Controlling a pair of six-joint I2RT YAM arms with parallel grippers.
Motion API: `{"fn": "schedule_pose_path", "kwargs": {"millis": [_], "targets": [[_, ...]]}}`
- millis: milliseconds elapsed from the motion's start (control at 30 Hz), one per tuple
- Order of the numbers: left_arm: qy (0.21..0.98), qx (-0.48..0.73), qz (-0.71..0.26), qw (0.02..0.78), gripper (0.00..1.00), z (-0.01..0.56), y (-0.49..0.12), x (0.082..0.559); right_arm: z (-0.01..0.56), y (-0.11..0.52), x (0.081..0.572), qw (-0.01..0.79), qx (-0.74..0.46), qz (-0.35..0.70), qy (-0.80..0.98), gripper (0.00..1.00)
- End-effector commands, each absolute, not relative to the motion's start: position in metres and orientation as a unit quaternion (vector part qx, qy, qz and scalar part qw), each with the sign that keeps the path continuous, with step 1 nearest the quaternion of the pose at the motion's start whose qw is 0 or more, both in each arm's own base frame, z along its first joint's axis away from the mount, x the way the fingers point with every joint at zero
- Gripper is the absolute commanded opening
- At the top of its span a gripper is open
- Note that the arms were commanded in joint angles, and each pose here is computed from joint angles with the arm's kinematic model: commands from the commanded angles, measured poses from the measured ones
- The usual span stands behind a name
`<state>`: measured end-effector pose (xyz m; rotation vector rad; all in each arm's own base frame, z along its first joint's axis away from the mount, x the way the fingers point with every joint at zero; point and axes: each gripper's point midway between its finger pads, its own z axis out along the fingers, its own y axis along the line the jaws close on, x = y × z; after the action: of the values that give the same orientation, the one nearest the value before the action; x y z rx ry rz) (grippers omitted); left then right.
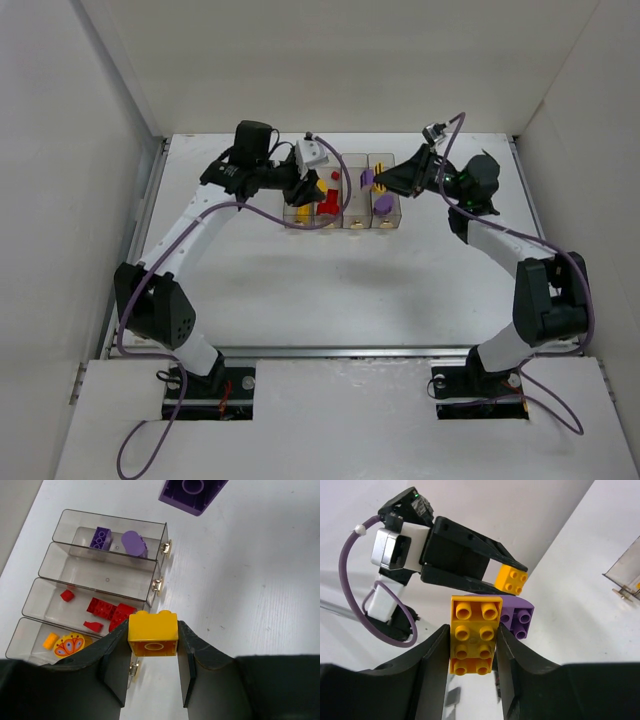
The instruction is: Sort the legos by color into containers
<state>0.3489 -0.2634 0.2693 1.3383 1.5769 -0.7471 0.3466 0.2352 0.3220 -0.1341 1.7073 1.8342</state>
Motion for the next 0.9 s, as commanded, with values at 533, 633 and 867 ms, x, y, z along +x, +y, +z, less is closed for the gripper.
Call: {"fn": "schedule_pose_path", "kwargs": {"millis": [533, 633, 867], "targets": [[0.684, 0.528, -0.248, 0.437, 0.00, 0.240, -0.298, 0.382, 0.330, 0.203, 0.360, 0.393, -0.039, 0.647, 0.652, 0.00], [0.706, 0.493, -0.275, 0.427, 0.00, 0.227, -0.320, 0.402, 0.327, 0.174, 0.370, 0.420, 0.002, 0.628, 0.655, 0.00], [0.723, 0.406, -0.373, 0.417, 0.00, 0.198, -0.365, 0.435, 0.322, 0.138, 0.360, 0.441, 0.020, 0.606, 0.661, 0.00]]}}
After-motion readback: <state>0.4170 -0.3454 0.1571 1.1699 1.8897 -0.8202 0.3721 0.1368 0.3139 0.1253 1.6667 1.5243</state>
